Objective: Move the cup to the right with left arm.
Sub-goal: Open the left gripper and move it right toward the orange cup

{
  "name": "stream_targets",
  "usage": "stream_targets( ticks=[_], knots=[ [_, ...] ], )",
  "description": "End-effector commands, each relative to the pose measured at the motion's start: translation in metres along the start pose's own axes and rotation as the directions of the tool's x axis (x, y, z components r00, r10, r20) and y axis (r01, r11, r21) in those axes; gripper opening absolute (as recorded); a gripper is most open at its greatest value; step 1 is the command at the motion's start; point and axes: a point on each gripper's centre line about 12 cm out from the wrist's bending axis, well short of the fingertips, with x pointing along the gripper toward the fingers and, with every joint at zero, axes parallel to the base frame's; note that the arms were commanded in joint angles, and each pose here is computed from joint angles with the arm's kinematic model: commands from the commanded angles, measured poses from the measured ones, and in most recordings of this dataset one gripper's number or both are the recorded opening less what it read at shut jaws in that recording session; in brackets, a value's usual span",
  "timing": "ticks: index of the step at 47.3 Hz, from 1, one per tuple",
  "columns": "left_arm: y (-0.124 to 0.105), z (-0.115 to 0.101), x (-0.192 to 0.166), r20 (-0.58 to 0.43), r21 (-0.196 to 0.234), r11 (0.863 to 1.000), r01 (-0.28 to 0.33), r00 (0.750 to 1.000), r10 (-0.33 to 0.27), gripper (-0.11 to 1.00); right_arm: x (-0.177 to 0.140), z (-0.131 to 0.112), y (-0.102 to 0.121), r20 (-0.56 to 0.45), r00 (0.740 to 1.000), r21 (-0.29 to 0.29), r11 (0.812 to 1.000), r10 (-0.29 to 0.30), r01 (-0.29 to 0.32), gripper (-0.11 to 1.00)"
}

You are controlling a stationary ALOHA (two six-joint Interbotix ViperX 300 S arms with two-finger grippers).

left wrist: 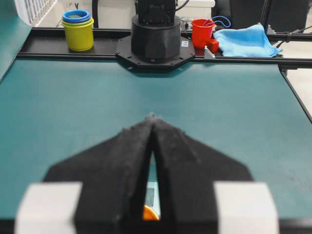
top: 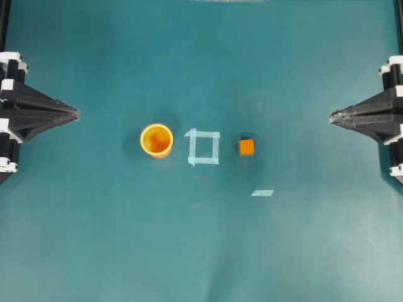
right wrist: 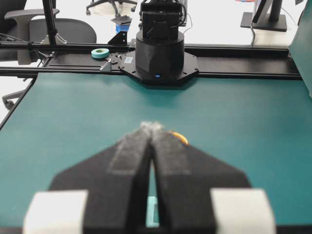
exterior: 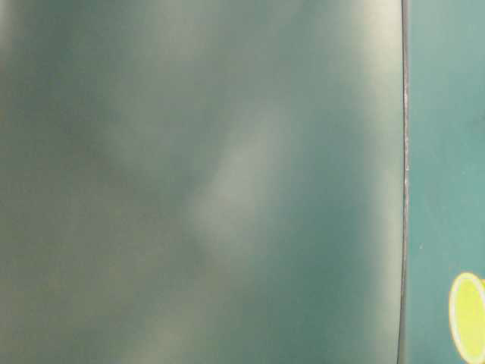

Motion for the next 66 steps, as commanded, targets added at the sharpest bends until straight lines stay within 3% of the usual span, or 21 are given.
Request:
stream_targets(
  ticks=[1, 17, 22, 26, 32, 51, 66],
  knots=[
    [-0.001, 0.011, 0.002, 0.018, 0.018, 1.000, 0.005, 1.000, -0.006, 0.01, 0.004, 0.014, 0.000, 0.037, 0.999, 0.006, 1.000, -0.001, 0.001, 0.01],
    [-0.001, -0.004, 0.005, -0.071, 0.024, 1.000, 0.008, 0.997, -0.006, 0.04, 0.008, 0.011, 0.000, 0.023, 1.000, 0.006, 1.000, -0.001, 0.001, 0.01],
    [-0.001, -0.011, 0.007, -0.097, 0.025, 1.000, 0.009, 0.995, -0.006, 0.15, 0.009, 0.010, 0.000, 0.018, 1.000, 0.006, 1.000, -0.001, 0.001, 0.01],
    [-0.001, -0.019, 0.008, -0.121, 0.028, 1.000, 0.011, 0.993, -0.007, 0.32, 0.009, 0.010, 0.000, 0.018, 1.000, 0.006, 1.000, -0.001, 0.001, 0.01],
    [-0.001, -0.029, 0.011, -0.142, 0.029, 1.000, 0.012, 0.990, -0.008, 0.48, 0.009, 0.010, 0.000, 0.014, 1.000, 0.006, 1.000, -0.001, 0.001, 0.01],
    [-0.002, -0.056, 0.024, -0.171, 0.076, 0.997, 0.027, 0.985, -0.014, 0.54, 0.009, 0.009, 0.000, 0.012, 1.000, 0.003, 1.000, -0.001, 0.001, 0.01],
    [-0.002, -0.083, 0.034, -0.256, 0.070, 0.997, 0.033, 0.966, -0.014, 0.73, 0.009, 0.009, 0.000, 0.012, 1.000, 0.000, 1.000, 0.000, 0.000, 0.01]
  ],
)
